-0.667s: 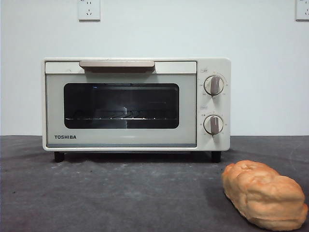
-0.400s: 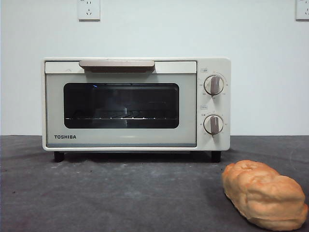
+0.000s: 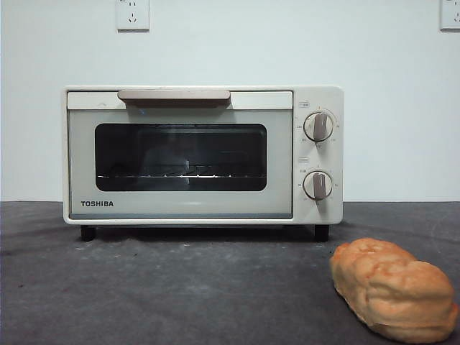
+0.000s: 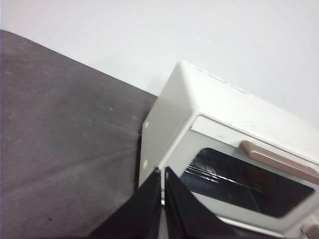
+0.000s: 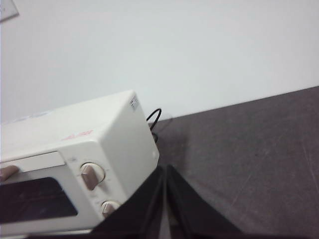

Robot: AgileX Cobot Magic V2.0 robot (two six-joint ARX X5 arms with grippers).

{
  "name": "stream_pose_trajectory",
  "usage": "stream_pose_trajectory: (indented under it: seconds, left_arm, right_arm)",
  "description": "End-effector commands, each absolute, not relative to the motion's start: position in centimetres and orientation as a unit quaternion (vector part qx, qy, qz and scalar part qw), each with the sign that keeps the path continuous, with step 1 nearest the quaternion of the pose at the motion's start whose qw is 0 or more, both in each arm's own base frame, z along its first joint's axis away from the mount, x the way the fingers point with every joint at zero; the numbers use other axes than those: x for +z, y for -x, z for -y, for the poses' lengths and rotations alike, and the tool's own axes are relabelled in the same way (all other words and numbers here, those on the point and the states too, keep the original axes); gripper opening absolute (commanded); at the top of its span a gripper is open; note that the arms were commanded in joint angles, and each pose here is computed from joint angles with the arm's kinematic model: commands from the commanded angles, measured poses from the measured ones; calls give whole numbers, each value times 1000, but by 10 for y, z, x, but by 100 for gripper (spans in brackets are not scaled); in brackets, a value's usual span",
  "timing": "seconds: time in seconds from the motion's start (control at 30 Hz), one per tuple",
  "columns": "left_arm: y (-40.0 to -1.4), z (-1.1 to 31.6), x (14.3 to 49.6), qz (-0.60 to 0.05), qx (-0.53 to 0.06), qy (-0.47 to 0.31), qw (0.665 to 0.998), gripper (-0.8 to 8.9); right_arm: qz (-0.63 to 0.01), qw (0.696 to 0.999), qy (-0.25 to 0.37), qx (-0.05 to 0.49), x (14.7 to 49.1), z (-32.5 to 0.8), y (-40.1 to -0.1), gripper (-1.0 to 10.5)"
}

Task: The left arm flap open the oven, the right arm pick bread and place it into oven, the left arm flap close the oven

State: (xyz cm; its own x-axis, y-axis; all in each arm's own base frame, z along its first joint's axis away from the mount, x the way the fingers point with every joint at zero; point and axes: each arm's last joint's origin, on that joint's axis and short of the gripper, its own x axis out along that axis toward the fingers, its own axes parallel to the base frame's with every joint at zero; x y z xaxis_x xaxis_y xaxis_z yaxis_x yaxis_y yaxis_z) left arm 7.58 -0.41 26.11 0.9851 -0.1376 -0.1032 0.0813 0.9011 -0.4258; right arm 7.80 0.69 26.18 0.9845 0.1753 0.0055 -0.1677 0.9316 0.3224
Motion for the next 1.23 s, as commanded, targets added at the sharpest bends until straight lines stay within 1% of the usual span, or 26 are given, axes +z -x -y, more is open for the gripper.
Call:
stream_pose_trajectory:
  seconds: [0.03, 0.23, 0.4, 0.5, 0.6, 0.73, 0.93, 1.0, 1.1, 1.17, 1.23]
  left_arm:
    - [-76, 5, 280, -77, -79, 165, 980, 18]
    - [-87, 9, 302, -163, -134, 114, 971, 17]
    - [-98, 13, 312, -224, -199, 103, 949, 17]
    - [-101, 15, 318, -245, -231, 98, 936, 17]
    - [-99, 18, 323, -260, -251, 86, 929, 17]
    - [-95, 19, 325, -275, -260, 76, 922, 17]
    - [-93, 19, 322, -289, -261, 72, 918, 17]
    - [-93, 19, 322, -289, -261, 72, 918, 17]
    - [-93, 19, 322, -289, -261, 72, 918, 17]
    - [-93, 19, 322, -289, -261, 72, 918, 17]
    - [-93, 19, 322, -289, -261, 72, 918, 17]
  right_arm:
    - [-36, 985, -132, 105, 280, -8, -78, 6]
    - [-143, 971, -85, 172, 306, -13, -88, 6]
    - [-218, 944, -64, 241, 318, -17, -98, 6]
    - [-260, 924, -57, 274, 320, -20, -102, 6]
    - [-301, 904, -52, 298, 316, -23, -102, 6]
    - [-334, 888, -47, 313, 310, -26, -99, 6]
    - [-334, 886, -47, 317, 310, -27, -99, 18]
    - [-334, 886, -48, 316, 310, -27, -99, 109]
    - [-335, 887, -56, 313, 311, -27, -99, 342]
    - [-336, 887, -64, 310, 311, -27, -99, 399]
    - [-336, 887, -70, 309, 311, -27, -100, 399]
